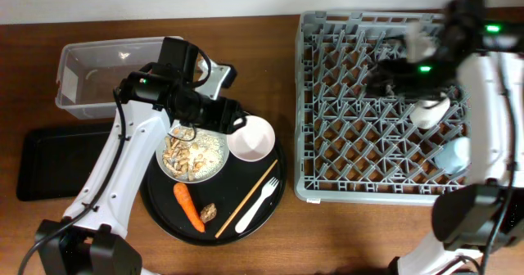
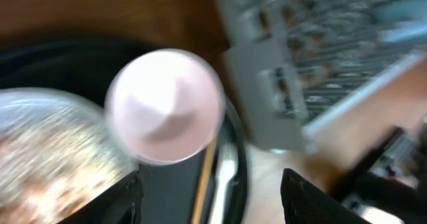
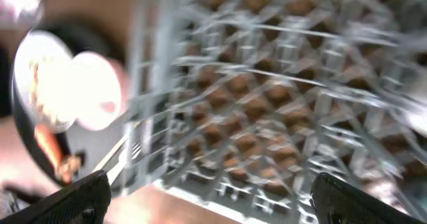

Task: Sort waste into correct bins and load items into the dishwasher rack
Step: 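Move right gripper to the pink bowl and grasp it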

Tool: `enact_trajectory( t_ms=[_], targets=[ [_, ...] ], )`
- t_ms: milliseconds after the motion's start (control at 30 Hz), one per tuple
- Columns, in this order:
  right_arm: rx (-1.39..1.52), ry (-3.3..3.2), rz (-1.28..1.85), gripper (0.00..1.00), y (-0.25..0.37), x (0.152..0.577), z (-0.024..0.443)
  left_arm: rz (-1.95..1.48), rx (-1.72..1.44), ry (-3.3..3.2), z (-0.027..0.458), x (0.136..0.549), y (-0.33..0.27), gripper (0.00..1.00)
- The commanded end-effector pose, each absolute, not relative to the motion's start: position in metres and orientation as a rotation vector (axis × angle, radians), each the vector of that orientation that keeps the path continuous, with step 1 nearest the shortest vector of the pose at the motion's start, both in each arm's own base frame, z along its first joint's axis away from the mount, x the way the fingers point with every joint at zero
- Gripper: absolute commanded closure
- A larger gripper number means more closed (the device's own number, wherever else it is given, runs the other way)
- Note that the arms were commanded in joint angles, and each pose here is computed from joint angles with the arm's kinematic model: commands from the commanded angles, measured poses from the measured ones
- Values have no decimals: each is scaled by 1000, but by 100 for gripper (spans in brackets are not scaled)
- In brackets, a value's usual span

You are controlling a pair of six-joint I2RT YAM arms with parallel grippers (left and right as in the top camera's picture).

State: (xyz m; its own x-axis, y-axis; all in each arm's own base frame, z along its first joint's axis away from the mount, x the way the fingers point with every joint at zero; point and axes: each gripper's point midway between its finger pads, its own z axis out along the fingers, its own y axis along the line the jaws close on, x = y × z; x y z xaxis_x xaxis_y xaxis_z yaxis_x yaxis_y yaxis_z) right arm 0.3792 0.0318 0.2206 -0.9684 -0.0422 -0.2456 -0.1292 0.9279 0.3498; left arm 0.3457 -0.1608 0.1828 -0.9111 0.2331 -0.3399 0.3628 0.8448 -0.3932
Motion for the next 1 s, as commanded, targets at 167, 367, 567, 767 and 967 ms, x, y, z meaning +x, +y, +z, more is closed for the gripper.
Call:
enact_trajectory(
  t_ms=[167,367,567,767,967],
  targets=[
    [-700,2753,425,0,172,374,211,-275,-209,2941,159,347,-47,21],
    [-773,2737,189,6,224,392,165,-261,-401,2960,157,338,-5,20],
    [-693,2865,161,10,245,396,104,-260,-410,2951,158,340,-2,19],
    [-682,2939,135,23,247,399,63,-260,-410,2951,158,340,-2,19],
    [-692,2985,115,44,246,396,42,-260,-411,2955,157,339,-2,19]
  ],
)
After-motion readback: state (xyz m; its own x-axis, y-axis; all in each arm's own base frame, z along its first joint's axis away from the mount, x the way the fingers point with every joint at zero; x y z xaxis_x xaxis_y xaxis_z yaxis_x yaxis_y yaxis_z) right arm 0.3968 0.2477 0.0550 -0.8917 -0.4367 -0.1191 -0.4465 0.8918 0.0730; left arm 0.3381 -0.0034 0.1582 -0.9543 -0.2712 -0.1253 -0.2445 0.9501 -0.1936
